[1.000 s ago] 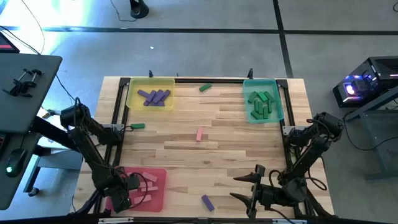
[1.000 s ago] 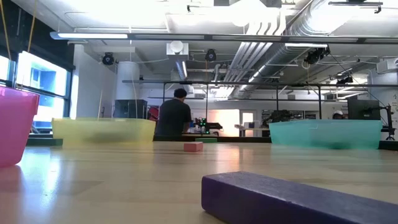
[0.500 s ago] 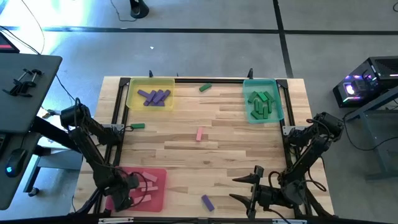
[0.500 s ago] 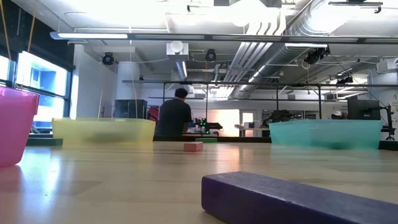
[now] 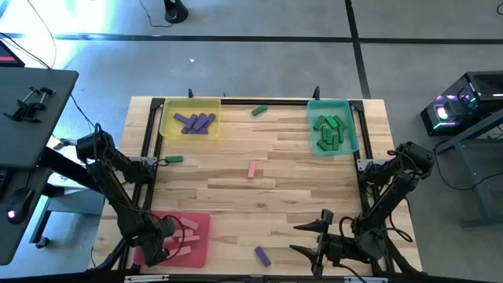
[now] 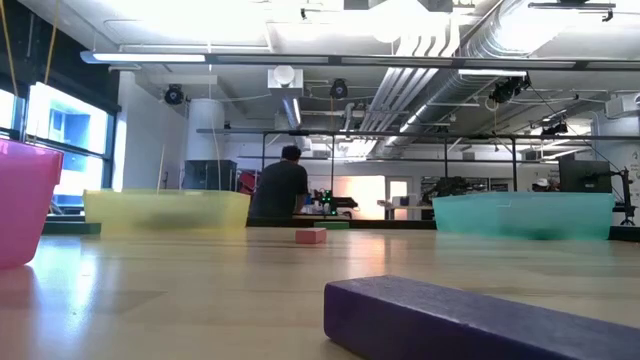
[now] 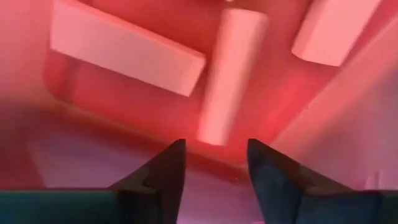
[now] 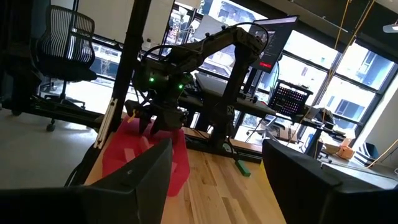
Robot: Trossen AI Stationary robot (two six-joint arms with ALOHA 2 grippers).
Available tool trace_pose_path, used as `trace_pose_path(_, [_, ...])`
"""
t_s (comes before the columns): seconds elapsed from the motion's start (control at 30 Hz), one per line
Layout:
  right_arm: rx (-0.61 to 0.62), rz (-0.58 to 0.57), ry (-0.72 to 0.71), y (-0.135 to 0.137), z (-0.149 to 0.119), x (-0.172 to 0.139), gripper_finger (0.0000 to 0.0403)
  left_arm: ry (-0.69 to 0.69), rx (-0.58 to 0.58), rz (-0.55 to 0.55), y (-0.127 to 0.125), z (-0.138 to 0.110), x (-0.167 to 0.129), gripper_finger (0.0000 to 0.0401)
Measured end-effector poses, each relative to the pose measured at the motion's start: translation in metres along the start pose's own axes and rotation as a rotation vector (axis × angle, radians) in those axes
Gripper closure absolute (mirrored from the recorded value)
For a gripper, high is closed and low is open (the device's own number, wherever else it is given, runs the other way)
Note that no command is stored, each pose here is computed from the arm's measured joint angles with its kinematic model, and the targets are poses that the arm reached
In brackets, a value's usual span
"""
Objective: Sort blocks
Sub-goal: Put the pink wooden block into the pink bin, then put the purple wooden block into the yellow bin
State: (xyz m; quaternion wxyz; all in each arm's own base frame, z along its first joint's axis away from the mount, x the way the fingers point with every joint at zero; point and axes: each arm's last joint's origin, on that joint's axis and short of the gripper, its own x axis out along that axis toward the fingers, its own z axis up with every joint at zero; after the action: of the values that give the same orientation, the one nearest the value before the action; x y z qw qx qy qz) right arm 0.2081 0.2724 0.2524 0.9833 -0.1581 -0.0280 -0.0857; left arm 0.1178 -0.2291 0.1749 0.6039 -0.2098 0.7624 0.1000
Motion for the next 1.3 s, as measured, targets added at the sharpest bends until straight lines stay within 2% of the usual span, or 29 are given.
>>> trace_pose_path(0.27, [-0.004,0.001,0.003,0.0,-0.001,0.0,0.0167,0.002,-0.053,0.035,0.004,0.0,0.0,0.0164])
trace_pose_path(0.43, [-0.005,0.014,0.028,0.003,-0.005,0.0,0.0167,0.056,-0.085,0.021,0.003,0.007,-0.003,0.0157])
trace_pose_path(0.53, [0.024,0.029,0.068,0.004,-0.014,0.003,0.0167,0.022,-0.036,-0.002,-0.002,0.01,-0.009,0.0161])
trace_pose_path(0.6, [0.063,0.079,0.1,0.006,-0.022,0.008,0.0167,-0.052,-0.001,0.0,-0.005,0.01,-0.015,0.0163])
trace_pose_path(0.67, [0.115,0.177,0.145,0.007,-0.032,0.013,0.0167,-0.157,0.021,0.013,-0.007,0.012,-0.022,0.0165])
trace_pose_path(0.87, [0.26,0.365,0.295,0.021,-0.072,0.034,0.0167,-0.608,0.11,0.019,-0.017,0.022,-0.04,0.0167])
trace_pose_path(0.97, [0.273,0.407,0.345,0.037,-0.085,0.042,0.0167,-0.83,0.13,0.031,-0.021,0.03,-0.045,0.0167])
trace_pose_path(1.07, [0.246,0.445,0.389,0.056,-0.092,0.05,0.0167,-0.991,0.136,0.036,-0.024,0.038,-0.051,0.0167])
trace_pose_path(1.17, [0.181,0.446,0.467,0.07,-0.101,0.062,0.0167,-1.096,0.136,0.033,-0.028,0.045,-0.056,0.0167])
trace_pose_path(1.3, [0.151,0.381,0.619,0.076,-0.123,0.079,0.0167,-1.166,0.154,0.017,-0.033,0.053,-0.061,0.0167])
